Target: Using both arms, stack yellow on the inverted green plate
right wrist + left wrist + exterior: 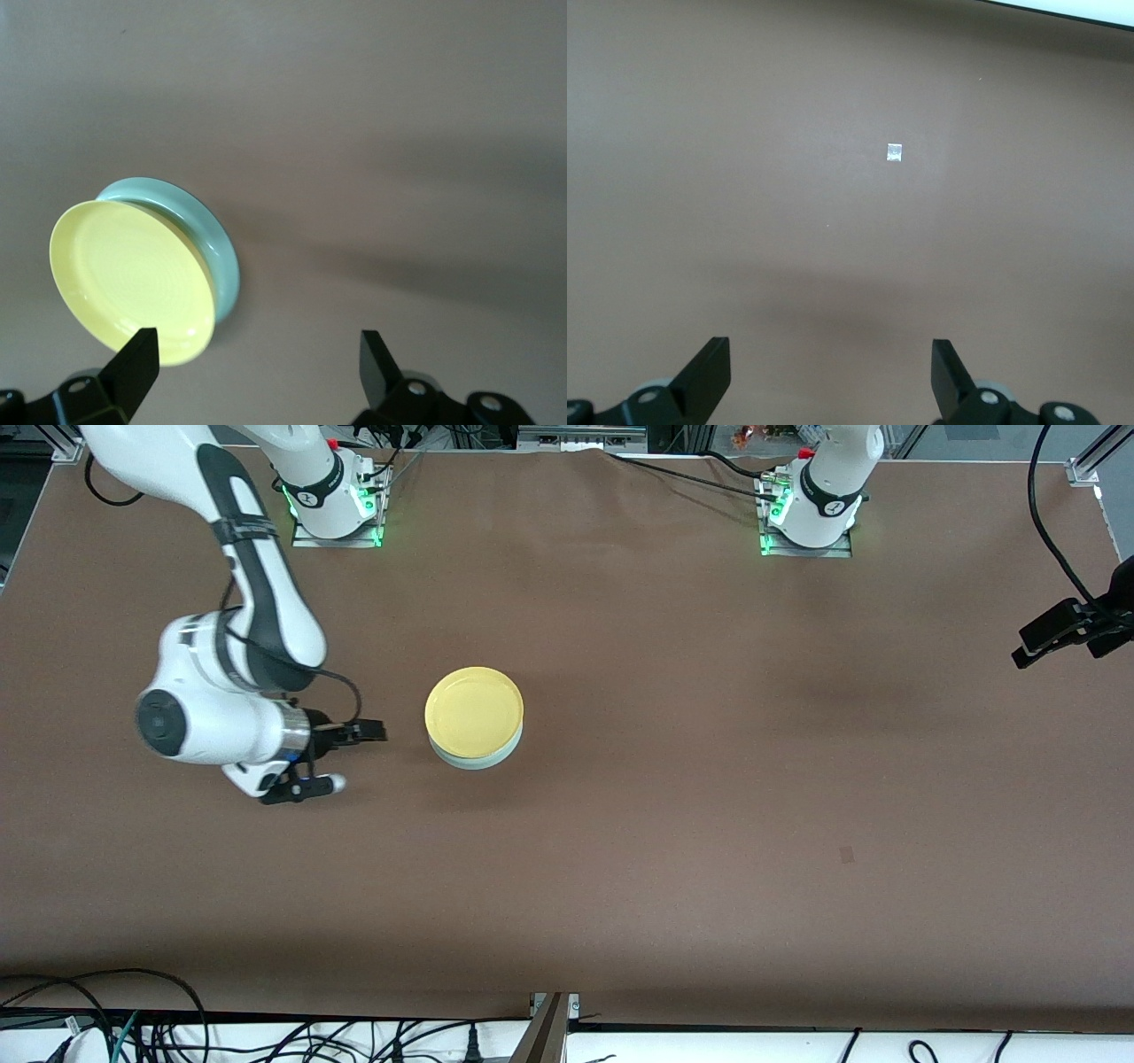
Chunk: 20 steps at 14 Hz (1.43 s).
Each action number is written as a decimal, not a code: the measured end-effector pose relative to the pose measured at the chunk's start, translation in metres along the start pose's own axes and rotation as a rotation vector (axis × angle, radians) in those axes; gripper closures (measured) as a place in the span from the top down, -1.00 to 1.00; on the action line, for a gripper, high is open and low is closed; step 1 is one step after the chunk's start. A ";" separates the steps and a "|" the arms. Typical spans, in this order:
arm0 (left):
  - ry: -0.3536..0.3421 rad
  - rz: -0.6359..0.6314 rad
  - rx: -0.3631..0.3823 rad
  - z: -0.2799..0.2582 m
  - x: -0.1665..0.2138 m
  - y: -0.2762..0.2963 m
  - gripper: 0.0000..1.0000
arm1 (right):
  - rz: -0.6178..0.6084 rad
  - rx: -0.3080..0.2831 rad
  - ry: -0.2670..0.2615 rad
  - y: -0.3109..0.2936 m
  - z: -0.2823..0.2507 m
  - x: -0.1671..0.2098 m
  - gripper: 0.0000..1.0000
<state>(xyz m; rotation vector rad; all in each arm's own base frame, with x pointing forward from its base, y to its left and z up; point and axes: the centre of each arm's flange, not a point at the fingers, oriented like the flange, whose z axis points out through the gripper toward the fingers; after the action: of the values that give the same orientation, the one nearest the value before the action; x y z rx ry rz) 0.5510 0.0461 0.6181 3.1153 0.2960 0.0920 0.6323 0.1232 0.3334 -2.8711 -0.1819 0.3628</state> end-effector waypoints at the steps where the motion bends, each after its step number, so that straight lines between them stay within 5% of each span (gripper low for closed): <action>1: 0.000 0.000 0.000 0.000 0.000 0.000 1.00 | 0.011 0.001 -0.004 0.013 -0.017 0.000 1.00; 4: 0.000 0.000 0.000 0.000 0.000 0.000 1.00 | 0.039 0.005 -0.040 0.046 -0.062 -0.007 1.00; 6: 0.000 0.000 0.000 0.000 0.000 0.000 1.00 | 0.026 -0.074 -0.036 0.055 -0.099 -0.017 1.00; 11: 0.001 0.000 0.000 0.000 0.000 0.000 1.00 | 0.000 -0.170 0.068 0.044 -0.221 -0.094 1.00; 15: 0.000 0.000 0.000 0.000 0.000 0.000 1.00 | 0.035 -0.168 0.185 0.060 -0.299 -0.166 1.00; 20: 0.000 0.000 0.000 0.000 0.000 0.000 1.00 | 0.034 -0.179 0.117 0.058 -0.287 -0.170 1.00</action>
<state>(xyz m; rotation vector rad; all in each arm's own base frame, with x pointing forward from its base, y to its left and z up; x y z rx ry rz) 0.5514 0.0464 0.6179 3.1148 0.2963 0.0918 0.5487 -0.0221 0.6271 -3.0646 -0.1512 0.1932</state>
